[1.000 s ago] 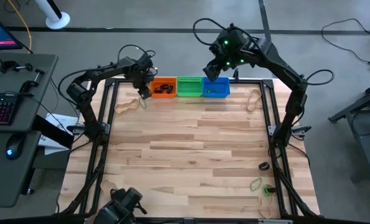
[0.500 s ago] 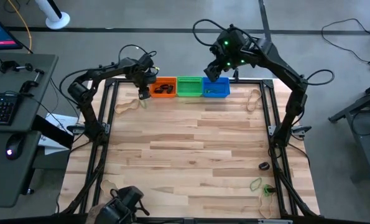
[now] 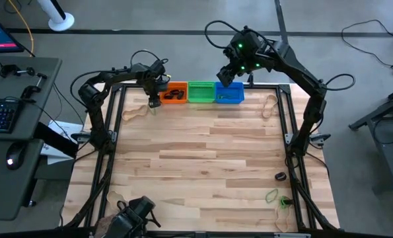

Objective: Sort rubber bands into baskets
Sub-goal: Put the black rubber band into the orange basket

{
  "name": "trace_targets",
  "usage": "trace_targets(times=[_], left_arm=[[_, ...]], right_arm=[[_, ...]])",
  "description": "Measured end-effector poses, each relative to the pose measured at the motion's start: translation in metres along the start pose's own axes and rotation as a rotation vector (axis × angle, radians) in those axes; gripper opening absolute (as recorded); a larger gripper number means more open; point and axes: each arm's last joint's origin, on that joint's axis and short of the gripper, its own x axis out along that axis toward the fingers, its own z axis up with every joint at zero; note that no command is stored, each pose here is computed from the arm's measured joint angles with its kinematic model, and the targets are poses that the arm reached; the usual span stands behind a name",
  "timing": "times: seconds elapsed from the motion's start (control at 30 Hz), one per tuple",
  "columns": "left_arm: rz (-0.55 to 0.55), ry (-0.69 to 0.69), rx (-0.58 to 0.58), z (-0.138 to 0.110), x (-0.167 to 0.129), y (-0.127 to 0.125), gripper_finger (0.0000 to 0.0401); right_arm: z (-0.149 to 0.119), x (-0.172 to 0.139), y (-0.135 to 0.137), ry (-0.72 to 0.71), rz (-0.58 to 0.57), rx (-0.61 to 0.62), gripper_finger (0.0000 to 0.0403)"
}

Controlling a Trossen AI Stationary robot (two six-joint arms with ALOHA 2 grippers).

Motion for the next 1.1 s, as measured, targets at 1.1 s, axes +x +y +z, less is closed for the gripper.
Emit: trace_targets(times=[1.1], left_arm=[[-0.009, -0.472, -0.467, 0.014, -0.111, -0.034, 0.0]], right_arm=[[-0.02, -0.022, -0.008, 0.129, -0.135, -0.083, 0.0224]])
